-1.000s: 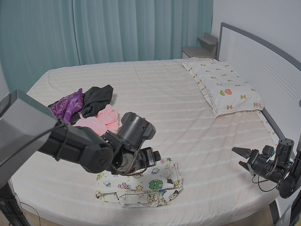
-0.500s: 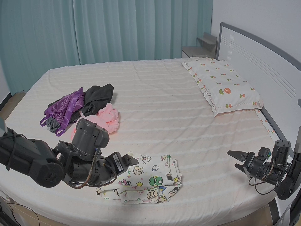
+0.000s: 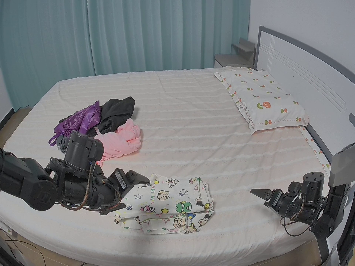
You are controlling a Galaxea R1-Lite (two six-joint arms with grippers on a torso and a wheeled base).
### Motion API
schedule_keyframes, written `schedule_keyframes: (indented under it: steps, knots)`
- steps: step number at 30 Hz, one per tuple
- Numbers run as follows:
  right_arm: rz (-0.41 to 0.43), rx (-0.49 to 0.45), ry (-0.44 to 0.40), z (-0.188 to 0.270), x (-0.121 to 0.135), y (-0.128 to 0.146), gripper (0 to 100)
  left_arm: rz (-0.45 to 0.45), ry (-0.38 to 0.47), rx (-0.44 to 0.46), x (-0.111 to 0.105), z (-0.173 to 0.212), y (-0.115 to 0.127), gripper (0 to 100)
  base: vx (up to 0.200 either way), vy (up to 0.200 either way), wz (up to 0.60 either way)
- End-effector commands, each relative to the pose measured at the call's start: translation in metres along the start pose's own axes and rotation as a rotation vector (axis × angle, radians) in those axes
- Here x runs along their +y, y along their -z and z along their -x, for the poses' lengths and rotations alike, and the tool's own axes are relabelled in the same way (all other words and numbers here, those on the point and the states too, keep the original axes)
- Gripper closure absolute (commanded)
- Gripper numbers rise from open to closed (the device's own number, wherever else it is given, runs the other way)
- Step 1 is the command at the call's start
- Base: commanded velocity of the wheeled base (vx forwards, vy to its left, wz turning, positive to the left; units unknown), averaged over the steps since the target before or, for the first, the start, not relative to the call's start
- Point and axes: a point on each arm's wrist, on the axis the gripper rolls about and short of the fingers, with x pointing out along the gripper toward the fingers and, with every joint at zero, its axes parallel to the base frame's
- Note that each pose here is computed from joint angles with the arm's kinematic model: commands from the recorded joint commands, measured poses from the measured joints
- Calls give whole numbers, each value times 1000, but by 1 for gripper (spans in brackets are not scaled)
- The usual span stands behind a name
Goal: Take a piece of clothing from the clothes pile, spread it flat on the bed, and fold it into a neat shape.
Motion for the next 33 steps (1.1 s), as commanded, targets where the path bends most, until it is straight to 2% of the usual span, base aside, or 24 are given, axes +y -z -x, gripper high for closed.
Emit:
schedule_keyframes:
  steps: [1,10,18,28,33]
  knots:
    - [13,15,-18,-5,3,5,0,11,7,0,1,2,-4,0,0,200,0]
    - [42,45,-49,-6,12,13,0,27,6,-3,4,1,-9,0,0,200,0]
    - [103,57,-116,-9,28,19,0,12,-1,-3,6,1,-9,0,0,200,0]
    - [130,94,-101,-35,18,24,0,9,1,-8,6,1,-10,0,0,0,0]
    - [199,127,-64,-44,7,32,0,9,0,-7,7,1,-10,0,0,0,0]
